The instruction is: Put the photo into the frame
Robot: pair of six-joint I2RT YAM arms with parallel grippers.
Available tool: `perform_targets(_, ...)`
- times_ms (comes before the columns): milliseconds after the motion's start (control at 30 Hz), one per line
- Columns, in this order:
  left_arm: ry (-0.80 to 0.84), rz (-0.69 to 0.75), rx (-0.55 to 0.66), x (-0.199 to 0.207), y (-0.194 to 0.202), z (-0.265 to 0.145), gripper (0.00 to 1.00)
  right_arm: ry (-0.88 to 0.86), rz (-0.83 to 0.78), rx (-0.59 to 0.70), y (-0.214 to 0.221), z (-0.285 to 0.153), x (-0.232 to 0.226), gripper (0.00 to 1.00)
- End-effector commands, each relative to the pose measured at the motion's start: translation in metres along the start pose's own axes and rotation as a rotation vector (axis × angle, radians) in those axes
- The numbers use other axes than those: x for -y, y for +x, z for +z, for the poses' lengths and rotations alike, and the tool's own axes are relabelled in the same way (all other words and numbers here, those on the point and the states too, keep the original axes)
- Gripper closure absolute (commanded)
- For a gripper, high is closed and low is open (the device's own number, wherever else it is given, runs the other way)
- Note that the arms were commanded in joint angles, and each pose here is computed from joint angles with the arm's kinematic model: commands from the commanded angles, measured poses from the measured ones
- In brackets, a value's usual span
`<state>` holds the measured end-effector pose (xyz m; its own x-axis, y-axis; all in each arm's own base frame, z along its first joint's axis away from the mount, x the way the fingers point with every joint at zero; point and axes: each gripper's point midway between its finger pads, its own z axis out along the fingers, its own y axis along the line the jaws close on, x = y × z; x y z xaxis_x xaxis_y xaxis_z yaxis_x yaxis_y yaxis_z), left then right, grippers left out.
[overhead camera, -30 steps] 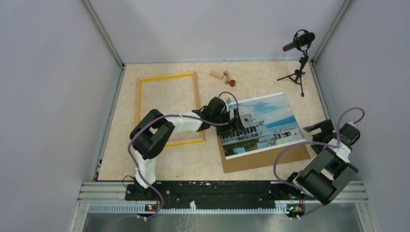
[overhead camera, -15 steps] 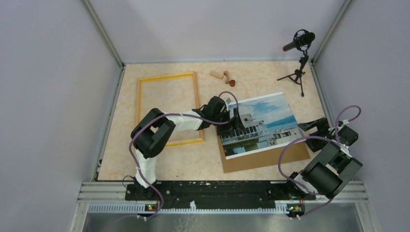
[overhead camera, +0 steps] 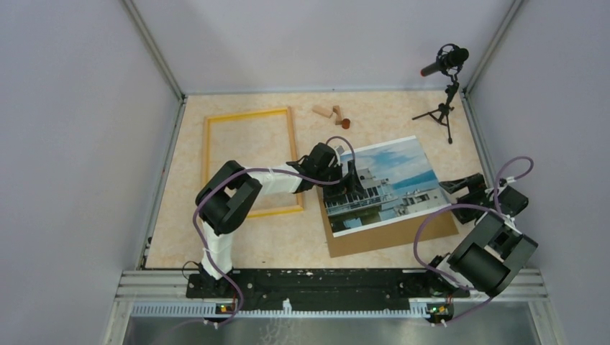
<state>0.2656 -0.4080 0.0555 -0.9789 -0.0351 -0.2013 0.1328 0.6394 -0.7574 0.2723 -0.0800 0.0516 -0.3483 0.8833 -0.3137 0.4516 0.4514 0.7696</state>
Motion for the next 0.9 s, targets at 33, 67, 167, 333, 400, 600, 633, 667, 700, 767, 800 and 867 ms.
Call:
perform_targets(33,-0.205,-0.055,-0.088,-0.065,0.033,0.011,0.02,-0.177,0.051,-0.117,0.036,0.003,-0.056,0.06)
perform_targets(67,-0.202,-0.051,-0.086,-0.064,0.032,0.011,0.02,-0.179,0.051,-0.109,0.036,0.004,-0.06,0.07)
perform_targets(167,-0.201,-0.043,-0.087,-0.064,0.033,0.012,0.02,-0.192,0.04,-0.055,0.029,0.001,-0.069,0.1)
perform_targets(333,-0.198,-0.034,-0.092,-0.065,0.033,0.013,0.02,-0.218,0.041,-0.026,0.024,-0.001,-0.079,0.26)
perform_targets(400,-0.181,-0.001,-0.092,-0.058,0.03,0.011,0.02,-0.208,0.026,-0.027,0.026,0.002,-0.081,0.27)
perform_targets(600,0.038,0.345,0.01,0.016,0.001,-0.017,0.02,-0.125,-0.049,0.012,0.021,0.01,-0.085,0.75)
perform_targets(633,0.04,0.43,0.056,0.026,-0.005,-0.026,0.02,-0.081,-0.075,0.011,0.02,0.01,-0.087,0.78)
perform_targets(667,0.028,0.53,0.116,0.038,-0.013,-0.034,0.02,-0.043,-0.096,0.01,0.02,0.008,-0.087,0.84)
perform_targets(700,-0.004,0.625,0.179,0.047,-0.02,-0.04,0.02,-0.015,-0.112,0.003,0.022,0.004,-0.092,0.87)
perform_targets(767,-0.063,0.837,0.277,0.069,-0.013,-0.04,0.02,0.066,-0.101,-0.001,0.022,-0.006,-0.093,0.93)
perform_targets(800,-0.108,0.925,0.328,0.076,-0.008,-0.038,0.01,0.093,-0.088,-0.004,0.022,-0.011,-0.093,0.96)
perform_targets(867,-0.209,1.092,0.426,0.088,0.003,-0.034,0.01,0.107,-0.067,-0.024,0.025,-0.018,-0.099,0.99)
